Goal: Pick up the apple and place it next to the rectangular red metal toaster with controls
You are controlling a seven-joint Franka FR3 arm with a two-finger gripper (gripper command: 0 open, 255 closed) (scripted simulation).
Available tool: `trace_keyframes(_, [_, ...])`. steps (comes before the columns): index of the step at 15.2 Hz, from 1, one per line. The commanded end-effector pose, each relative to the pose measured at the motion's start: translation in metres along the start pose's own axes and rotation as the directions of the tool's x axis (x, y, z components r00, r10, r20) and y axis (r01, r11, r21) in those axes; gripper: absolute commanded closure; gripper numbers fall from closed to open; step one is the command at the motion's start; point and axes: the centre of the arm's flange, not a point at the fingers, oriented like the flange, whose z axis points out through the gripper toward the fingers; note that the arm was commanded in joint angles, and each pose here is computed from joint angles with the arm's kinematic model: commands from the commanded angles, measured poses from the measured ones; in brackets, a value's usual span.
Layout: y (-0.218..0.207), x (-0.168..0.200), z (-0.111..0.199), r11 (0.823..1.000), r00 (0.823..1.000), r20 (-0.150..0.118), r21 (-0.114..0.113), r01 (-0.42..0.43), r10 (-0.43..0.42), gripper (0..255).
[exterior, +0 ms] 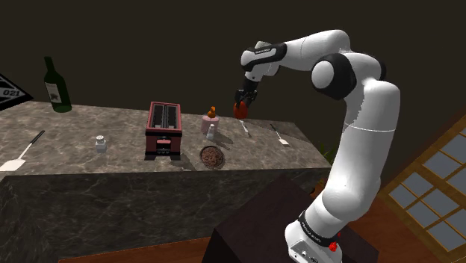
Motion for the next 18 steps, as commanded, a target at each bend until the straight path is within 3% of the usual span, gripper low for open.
trace_keyframes(1, [-0.022,0.013,0.002,1.0,1.0,0.0,0.0,-0.001,0.001,255])
trace_keyframes(16, [-0.198,0.11,0.013,1.0,1.0,0.0,0.0,-0.001,0.001,255])
trace_keyframes(18, [-0.197,0.11,0.024,1.0,1.0,0.0,0.0,-0.001,0.001,255])
